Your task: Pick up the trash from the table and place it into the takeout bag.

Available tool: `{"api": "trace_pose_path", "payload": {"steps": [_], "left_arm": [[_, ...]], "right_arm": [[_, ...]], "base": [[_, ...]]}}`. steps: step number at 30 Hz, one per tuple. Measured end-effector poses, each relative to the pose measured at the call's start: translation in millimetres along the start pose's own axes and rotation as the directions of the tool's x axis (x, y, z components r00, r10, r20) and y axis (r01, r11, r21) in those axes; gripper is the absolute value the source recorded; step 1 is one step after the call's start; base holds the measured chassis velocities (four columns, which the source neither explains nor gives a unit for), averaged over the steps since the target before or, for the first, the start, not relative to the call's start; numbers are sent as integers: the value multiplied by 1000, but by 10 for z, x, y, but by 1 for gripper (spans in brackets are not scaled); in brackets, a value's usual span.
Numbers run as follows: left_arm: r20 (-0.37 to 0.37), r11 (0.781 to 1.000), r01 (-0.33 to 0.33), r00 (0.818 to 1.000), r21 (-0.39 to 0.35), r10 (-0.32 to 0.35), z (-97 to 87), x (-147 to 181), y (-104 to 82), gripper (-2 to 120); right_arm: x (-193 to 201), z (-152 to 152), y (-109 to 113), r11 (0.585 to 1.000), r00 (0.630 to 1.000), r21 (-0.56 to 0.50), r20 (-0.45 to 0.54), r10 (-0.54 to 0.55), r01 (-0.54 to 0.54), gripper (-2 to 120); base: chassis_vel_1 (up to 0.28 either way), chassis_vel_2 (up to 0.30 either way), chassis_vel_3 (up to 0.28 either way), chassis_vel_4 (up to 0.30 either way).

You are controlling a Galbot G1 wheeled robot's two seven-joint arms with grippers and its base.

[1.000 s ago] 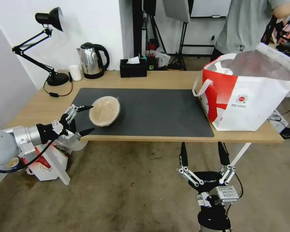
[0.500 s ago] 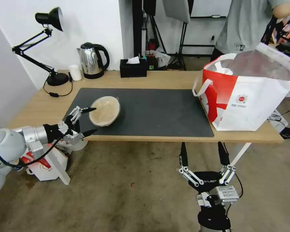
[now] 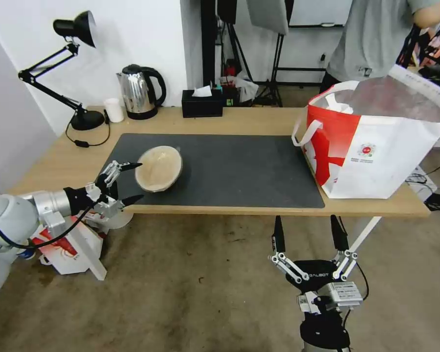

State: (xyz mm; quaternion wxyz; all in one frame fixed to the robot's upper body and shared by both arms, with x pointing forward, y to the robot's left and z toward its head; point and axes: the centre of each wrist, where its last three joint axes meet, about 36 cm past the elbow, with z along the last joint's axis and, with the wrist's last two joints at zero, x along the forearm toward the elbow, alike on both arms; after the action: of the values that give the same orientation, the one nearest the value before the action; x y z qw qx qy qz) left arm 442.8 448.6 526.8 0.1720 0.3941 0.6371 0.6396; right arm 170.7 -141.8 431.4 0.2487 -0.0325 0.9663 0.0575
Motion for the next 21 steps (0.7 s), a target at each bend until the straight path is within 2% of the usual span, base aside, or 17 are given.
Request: {"api": "trace_pose_path", "payload": {"steps": [8,21], "left_arm": [[-30,1000,-17,999,-3,17,91,28,-19,100],[-35,1000,-11,999,-2,11,123,-17,-21,100]], "right_arm": [[0,0,0,1000,1000,0,0,0,0,100],[0,0,0,1000,1000,0,0,0,0,100]], "base": [[0,0,0,0],[0,0,0,0]]}}
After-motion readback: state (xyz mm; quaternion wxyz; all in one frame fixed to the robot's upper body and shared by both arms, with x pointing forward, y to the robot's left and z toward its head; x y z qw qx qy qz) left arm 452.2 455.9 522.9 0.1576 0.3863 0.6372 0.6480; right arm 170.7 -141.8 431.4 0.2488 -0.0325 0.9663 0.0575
